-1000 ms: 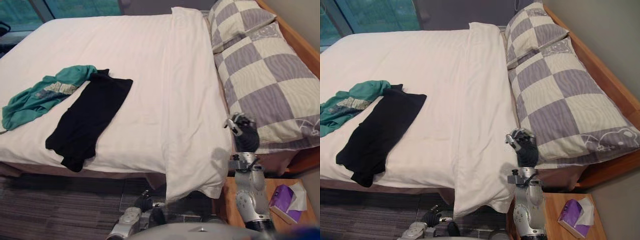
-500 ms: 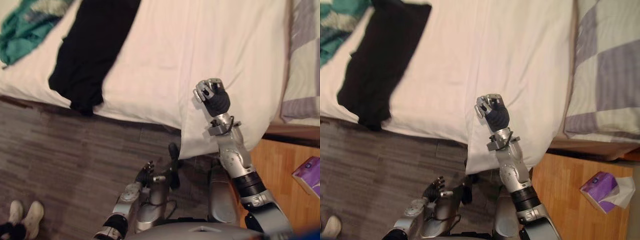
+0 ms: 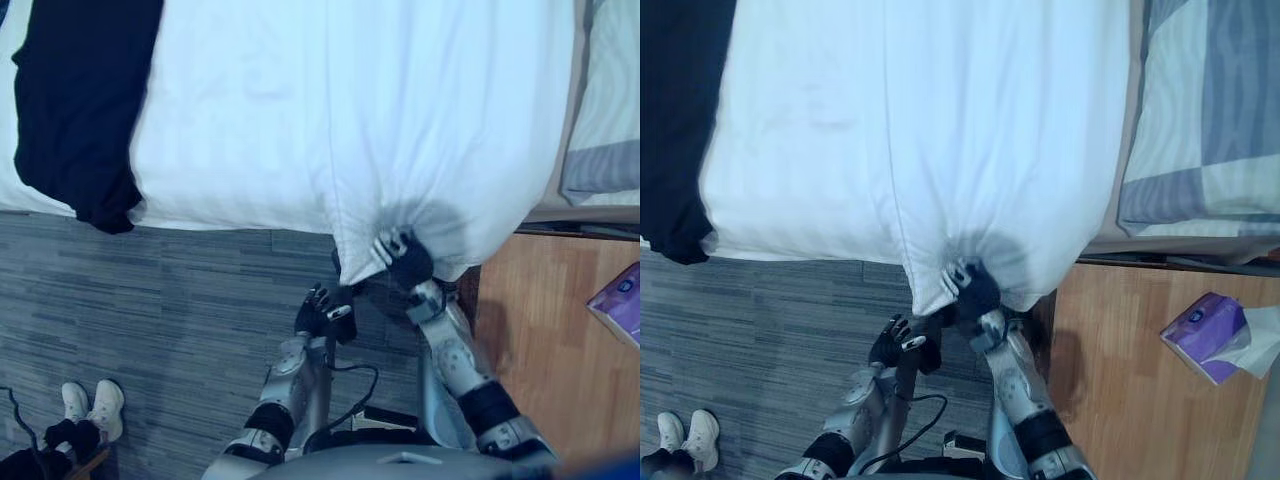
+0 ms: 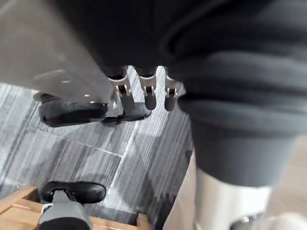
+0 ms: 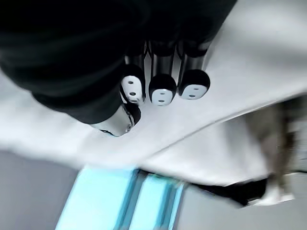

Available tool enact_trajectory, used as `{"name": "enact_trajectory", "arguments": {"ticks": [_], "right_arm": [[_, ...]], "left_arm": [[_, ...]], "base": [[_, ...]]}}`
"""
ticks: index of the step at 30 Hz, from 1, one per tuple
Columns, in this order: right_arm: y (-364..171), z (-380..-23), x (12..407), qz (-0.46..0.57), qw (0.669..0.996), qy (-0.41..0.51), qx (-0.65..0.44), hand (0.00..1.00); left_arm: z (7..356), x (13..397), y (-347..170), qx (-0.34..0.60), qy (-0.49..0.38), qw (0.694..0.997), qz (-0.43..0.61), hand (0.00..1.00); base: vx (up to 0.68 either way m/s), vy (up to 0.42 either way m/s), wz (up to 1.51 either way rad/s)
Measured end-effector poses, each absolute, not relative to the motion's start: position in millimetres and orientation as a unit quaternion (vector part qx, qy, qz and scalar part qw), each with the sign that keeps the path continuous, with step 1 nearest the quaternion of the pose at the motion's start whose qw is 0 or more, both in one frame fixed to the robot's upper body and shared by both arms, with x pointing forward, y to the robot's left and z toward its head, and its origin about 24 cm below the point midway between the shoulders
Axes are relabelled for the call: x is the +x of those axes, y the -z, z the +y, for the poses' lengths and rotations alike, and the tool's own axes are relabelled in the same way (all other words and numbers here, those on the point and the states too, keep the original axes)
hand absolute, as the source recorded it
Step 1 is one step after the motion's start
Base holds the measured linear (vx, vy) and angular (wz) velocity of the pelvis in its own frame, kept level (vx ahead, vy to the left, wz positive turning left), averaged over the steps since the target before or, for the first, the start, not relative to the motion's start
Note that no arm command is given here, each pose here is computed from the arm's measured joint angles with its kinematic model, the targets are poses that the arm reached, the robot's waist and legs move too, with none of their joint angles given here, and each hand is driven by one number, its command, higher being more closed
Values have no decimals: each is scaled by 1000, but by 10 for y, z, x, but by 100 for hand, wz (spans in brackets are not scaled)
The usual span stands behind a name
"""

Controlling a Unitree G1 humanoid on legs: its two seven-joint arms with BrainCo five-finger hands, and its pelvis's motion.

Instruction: Tidy the bed and pick cloth on bed and put in laundry

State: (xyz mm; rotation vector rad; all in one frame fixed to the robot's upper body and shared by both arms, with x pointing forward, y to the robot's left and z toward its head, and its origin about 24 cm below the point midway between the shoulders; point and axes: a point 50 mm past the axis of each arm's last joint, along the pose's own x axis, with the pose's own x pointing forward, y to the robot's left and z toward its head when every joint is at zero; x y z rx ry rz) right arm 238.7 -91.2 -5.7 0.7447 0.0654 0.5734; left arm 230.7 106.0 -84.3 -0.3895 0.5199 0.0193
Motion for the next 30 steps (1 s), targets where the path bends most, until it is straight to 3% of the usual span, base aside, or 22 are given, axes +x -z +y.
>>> {"name": "enact_trajectory", "arguments": {"ticks": [8,14,19,24,25,30], "right_arm": [[341,-1078,2201,64,907,-228,349,100],[306,-1322,2233,-6,898,-155,411,100],[116,-1882,2183,-146,865,-13,479,100],[-59,-2406,1765,-239,858,88,447,100],[-65,-2447,1719,-242,858,98,442,0],[104,-2500,1470,-194,865,165,431,0]], "left_arm": [[1067,2306,845,-207,-18,944,255,0],[1097,2252,909,-208,-27,940,270,0],[1164,2132,1009,-210,-52,930,297,0],[1195,1949,1143,-206,-57,913,348,0],[1197,1924,1160,-206,-58,910,354,0],[1212,1718,1278,-190,-46,896,400,0]], "base": [[60,-9,-12],[46,2,-10],[29,-5,-30],[117,5,-16],[179,13,-5],[141,19,-1]]}}
